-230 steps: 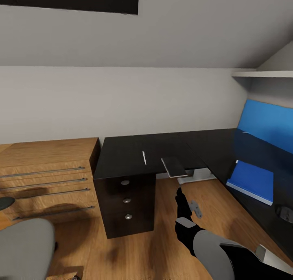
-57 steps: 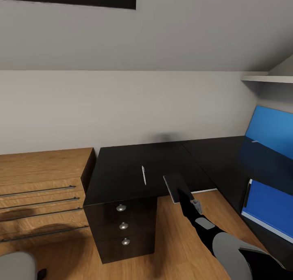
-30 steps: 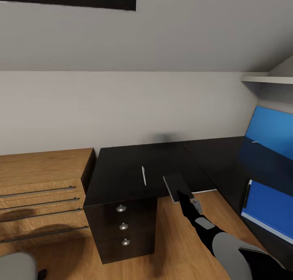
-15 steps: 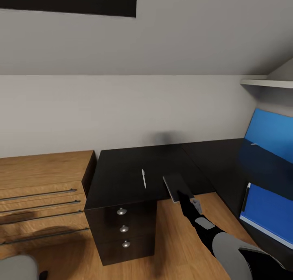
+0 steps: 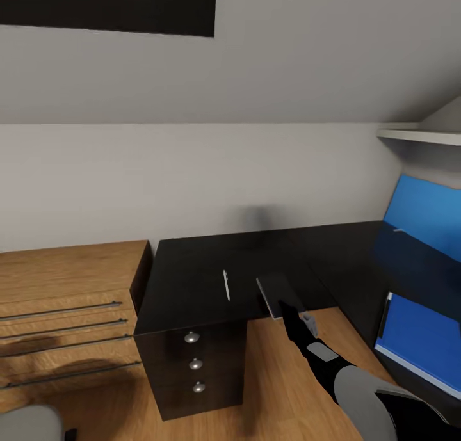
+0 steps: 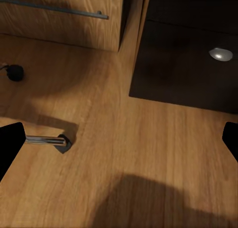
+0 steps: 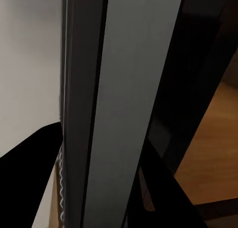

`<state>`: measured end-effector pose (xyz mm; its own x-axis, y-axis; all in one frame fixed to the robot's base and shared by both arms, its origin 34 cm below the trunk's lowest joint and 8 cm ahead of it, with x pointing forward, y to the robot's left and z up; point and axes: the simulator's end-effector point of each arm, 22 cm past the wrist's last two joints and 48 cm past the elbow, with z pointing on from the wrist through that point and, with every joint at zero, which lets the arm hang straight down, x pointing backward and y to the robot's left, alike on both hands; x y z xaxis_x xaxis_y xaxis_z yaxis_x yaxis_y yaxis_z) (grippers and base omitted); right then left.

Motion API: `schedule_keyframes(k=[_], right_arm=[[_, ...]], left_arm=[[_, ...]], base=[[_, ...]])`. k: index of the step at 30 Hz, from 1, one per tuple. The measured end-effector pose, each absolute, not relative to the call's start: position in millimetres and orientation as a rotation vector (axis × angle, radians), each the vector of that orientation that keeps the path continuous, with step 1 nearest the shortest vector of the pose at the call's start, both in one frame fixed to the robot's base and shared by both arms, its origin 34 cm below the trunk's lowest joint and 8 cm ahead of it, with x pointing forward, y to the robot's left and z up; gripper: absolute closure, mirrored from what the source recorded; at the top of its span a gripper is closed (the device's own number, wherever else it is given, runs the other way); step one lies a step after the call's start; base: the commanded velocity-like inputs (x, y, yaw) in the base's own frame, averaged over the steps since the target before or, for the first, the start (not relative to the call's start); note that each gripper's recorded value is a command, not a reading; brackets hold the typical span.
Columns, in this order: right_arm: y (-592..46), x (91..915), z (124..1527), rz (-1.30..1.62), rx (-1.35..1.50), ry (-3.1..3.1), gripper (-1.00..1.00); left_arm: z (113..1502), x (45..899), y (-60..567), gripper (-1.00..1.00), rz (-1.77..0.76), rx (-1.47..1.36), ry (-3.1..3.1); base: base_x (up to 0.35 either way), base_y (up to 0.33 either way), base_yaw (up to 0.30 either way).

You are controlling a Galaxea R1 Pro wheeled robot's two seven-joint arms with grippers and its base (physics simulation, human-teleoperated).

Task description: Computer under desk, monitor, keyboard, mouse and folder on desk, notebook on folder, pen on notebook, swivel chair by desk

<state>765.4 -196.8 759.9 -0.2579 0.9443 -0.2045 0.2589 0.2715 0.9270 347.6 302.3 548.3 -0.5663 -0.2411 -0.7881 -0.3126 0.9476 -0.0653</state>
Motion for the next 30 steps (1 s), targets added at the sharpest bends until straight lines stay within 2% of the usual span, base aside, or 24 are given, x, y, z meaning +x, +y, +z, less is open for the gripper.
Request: schedule_keyframes(k=[8,30], right_arm=[[-197.4,765.4,767.8,1.026,1.112,1.702,1.00],[-197.4,765.6,768.4,1.030,1.110,1.701,1.00]], left_arm=[[556.1,347.3,302.3,-1.00,0.101,-0.389,2.198],[556.0,347.3,301.8,-1.00,0.101,-0.390,2.199]], base=[[0.000,0.000,-0.136],[0.000,0.000,-0.255]])
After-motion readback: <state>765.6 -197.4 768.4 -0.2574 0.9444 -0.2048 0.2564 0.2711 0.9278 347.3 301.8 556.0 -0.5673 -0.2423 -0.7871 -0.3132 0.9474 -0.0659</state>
